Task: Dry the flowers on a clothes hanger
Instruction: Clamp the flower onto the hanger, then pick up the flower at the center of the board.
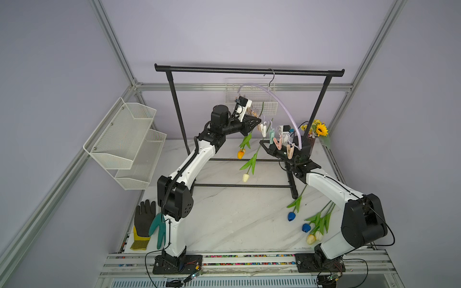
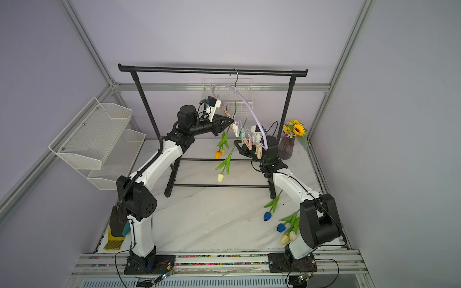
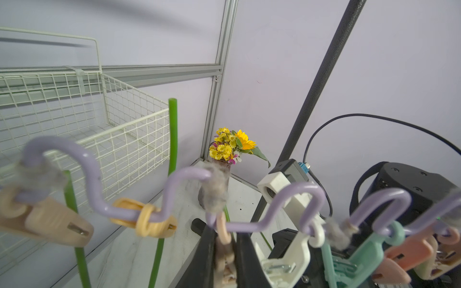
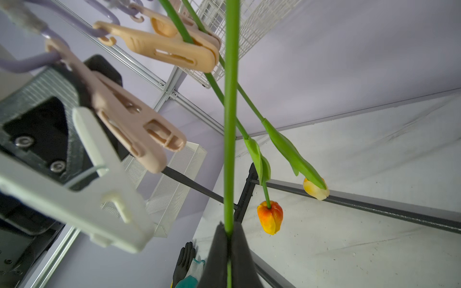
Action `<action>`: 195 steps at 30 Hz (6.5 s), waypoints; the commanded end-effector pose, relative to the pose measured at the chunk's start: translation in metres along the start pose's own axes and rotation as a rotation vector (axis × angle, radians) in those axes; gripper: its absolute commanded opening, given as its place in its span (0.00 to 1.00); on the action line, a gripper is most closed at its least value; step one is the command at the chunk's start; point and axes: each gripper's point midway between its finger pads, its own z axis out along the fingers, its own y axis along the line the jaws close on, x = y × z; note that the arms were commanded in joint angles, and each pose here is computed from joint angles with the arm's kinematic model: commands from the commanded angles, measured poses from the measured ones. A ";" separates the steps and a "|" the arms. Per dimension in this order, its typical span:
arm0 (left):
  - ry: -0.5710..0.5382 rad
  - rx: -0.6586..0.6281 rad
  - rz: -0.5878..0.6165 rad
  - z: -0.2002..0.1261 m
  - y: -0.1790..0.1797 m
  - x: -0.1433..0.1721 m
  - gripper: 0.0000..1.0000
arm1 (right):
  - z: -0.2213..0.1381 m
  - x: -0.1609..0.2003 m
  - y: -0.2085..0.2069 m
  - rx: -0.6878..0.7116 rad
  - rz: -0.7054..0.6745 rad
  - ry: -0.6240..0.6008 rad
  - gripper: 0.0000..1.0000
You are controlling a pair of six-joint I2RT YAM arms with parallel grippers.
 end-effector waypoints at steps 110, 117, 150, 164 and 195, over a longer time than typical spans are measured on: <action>0.320 -0.118 -0.210 -0.085 -0.121 0.171 0.71 | -0.134 0.108 -0.088 0.548 -0.057 0.113 0.50; 0.347 -0.044 -0.202 -0.073 -0.168 0.197 0.70 | -0.152 0.100 -0.105 0.661 -0.024 0.015 0.59; 0.638 -0.105 -0.068 0.077 -0.195 0.317 0.59 | -0.256 0.104 -0.238 1.295 0.336 -0.131 0.50; 0.644 -0.098 -0.108 0.064 -0.188 0.329 0.59 | -0.249 0.132 -0.279 1.380 0.403 0.002 0.41; 0.634 -0.111 -0.139 0.059 -0.174 0.322 0.57 | -0.237 0.137 -0.305 1.411 0.374 0.108 0.24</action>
